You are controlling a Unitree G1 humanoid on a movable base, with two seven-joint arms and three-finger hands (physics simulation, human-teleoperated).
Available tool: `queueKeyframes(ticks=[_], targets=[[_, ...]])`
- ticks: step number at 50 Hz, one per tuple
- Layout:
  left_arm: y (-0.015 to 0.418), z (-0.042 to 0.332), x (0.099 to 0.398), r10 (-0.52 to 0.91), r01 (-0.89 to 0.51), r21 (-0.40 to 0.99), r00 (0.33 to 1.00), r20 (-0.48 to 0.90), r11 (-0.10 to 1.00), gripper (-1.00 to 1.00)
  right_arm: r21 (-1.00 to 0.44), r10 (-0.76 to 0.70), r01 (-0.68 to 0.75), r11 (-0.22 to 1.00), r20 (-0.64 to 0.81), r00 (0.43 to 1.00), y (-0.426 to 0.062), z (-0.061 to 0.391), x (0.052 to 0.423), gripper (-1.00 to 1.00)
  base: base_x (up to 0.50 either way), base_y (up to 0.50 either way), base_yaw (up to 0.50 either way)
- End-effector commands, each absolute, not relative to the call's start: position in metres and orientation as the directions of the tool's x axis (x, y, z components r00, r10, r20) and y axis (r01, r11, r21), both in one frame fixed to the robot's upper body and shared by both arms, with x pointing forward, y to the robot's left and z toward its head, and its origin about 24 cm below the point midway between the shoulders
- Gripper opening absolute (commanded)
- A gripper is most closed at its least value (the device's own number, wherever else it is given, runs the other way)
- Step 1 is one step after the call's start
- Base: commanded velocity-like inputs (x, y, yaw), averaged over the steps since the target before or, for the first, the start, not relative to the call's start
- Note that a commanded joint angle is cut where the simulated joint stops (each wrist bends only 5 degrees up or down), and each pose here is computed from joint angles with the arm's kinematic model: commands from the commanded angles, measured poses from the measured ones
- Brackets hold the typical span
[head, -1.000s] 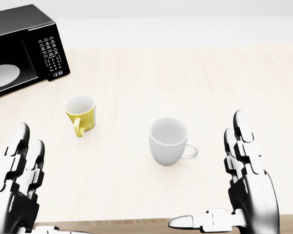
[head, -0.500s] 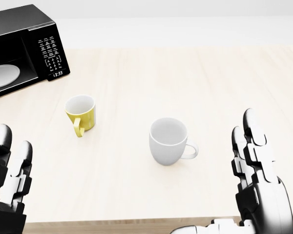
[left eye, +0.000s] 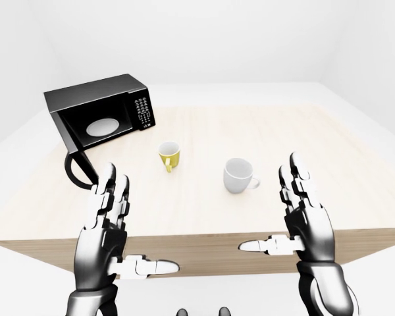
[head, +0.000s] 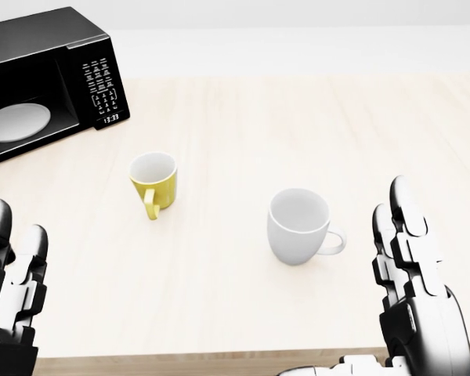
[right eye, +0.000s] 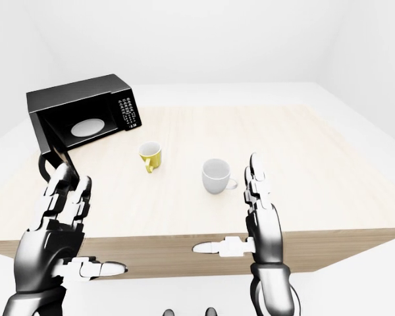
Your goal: Close the microwave.
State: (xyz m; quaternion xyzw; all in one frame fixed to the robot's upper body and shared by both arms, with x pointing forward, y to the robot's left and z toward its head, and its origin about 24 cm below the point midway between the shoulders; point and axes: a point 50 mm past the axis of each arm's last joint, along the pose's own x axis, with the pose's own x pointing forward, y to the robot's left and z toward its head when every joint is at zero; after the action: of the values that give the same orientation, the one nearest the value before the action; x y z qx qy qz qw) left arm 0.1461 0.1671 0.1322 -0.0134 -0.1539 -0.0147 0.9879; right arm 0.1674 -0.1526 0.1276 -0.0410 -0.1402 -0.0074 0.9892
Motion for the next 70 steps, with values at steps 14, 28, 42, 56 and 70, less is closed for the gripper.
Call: queueKeyframes(ticks=[14,28,42,56,70], targets=[[0.1677,0.1328,0.1451,-0.026,0.032,-0.014,0.952,0.305,0.999,1.00,-0.081,-0.001,0.024,0.996,0.274,0.962,-0.1513,0.1270,0.1666,1.00,0.00,0.50,0.00],[0.1682,0.1327,0.1446,-0.025,0.031,-0.015,0.952,0.304,0.999,1.00,-0.083,0.001,0.023,0.996,0.269,0.963,-0.1504,0.1259,0.1665,1.00,0.00,0.50,0.00],[0.1694,0.1317,0.1453,-0.022,0.027,-0.013,0.955,0.297,1.000,1.00,-0.089,0.002,0.022,0.996,0.261,0.965,-0.1496,0.1235,0.1687,1.00,0.00,0.50,0.00],[0.1691,0.1316,0.1461,-0.022,0.027,-0.013,0.955,0.297,1.000,1.00,-0.088,0.003,0.021,0.996,0.263,0.965,-0.1494,0.1239,0.1689,1.00,0.00,0.50,0.00],[0.1686,0.1318,0.1467,-0.023,0.028,-0.010,0.955,0.296,1.000,1.00,-0.089,0.004,0.020,0.996,0.262,0.965,-0.1491,0.1236,0.1691,1.00,0.00,0.50,0.00]])
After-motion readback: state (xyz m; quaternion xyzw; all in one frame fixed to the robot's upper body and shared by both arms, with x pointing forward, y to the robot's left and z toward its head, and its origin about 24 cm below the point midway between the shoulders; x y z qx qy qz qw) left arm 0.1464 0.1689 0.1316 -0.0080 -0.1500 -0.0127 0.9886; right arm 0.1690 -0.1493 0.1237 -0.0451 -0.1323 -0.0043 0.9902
